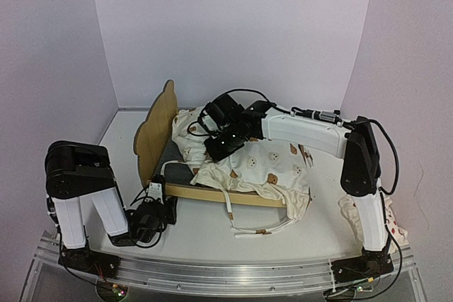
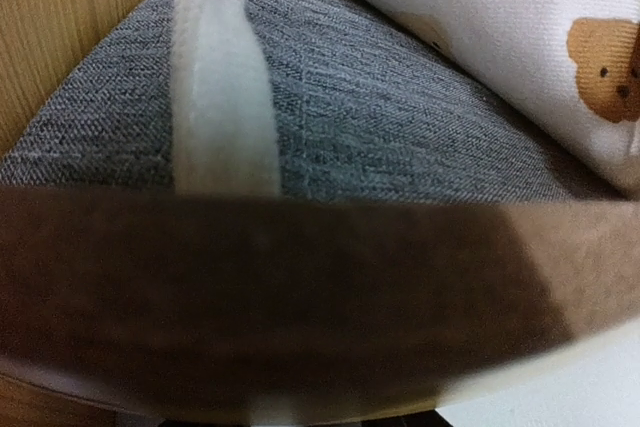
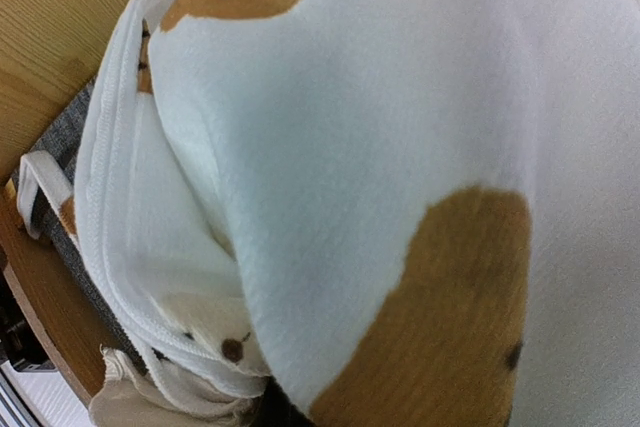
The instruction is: Set up the pet bed
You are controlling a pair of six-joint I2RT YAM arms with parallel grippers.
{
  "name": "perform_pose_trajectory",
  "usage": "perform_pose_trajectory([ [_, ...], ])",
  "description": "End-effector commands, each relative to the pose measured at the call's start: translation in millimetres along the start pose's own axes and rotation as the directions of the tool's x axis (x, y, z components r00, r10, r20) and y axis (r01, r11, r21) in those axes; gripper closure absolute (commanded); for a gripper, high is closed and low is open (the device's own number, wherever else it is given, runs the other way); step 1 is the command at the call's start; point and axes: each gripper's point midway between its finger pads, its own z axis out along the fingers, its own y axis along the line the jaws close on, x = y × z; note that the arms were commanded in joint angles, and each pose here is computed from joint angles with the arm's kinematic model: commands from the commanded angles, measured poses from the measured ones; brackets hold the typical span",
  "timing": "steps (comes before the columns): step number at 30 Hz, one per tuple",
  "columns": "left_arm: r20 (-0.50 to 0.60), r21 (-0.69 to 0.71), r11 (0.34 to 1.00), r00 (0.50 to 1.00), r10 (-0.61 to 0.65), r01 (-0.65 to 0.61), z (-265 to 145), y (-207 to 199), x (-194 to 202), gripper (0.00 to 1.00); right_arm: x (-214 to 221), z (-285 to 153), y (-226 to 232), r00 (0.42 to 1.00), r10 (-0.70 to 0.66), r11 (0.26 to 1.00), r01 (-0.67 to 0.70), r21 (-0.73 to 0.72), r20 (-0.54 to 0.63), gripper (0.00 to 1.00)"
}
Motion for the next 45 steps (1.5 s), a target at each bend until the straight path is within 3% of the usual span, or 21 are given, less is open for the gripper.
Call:
perform_pose_trajectory([
  [1, -0.025, 0.007, 1.0, 1.0, 0.017, -0.017, 5.1, 1.4, 10.5, 0.66, 7.2, -1.1, -12.1, 1.0, 0.004, 0.999, -0.003, 0.033, -0.031, 1.0],
  [4, -0.012, -0.016, 1.0, 1.0, 0.026, -0.027, 6.6, 5.9, 8.4, 0.74, 7.9, -0.6, -11.8, 0.999, 0.003, 1.0, -0.002, 0.031, -0.032, 1.0],
  [6, -0.008, -0.03, 0.999, 0.999, 0.034, -0.034, 8.3, 9.0, 8.5, 0.84, 8.9, 0.6, -12.3, 0.999, 0.004, 0.999, -0.003, 0.032, -0.036, 1.0],
  [10, -0.004, -0.032, 0.998, 0.999, 0.049, -0.049, 11.7, 10.5, 8.5, 0.87, 9.5, 2.4, -11.7, 0.999, 0.003, 1.0, -0.002, 0.03, -0.039, 1.0],
  [14, 0.007, -0.043, 0.998, 0.999, 0.046, -0.046, 10.8, 14.5, 4.8, 1.0, 9.4, 3.7, -11.6, 0.999, 0.003, 0.999, -0.002, 0.032, -0.04, 1.0],
  [26, -0.13, 0.062, 0.997, 0.991, 0.042, -0.034, -22.0, 6.6, 11.0, 1.0, 4.4, -7.6, -11.1, 1.0, 0.009, 1.0, -0.009, 0.024, -0.021, 1.0],
  [39, -0.176, 0.025, 1.0, 0.984, 0.001, 0.003, -61.6, 1.0, -4.0, 1.0, -12.7, -19.0, 3.0, 1.0, 0.02, 0.998, -0.02, -0.052, 0.017, 1.0],
  [45, -0.25, 0.089, 0.996, 0.968, 0.002, 0.021, -78.7, -14.3, -7.7, 1.0, -22.5, -21.5, 20.5, 0.999, 0.015, 0.993, -0.011, -0.119, 0.034, 1.0],
])
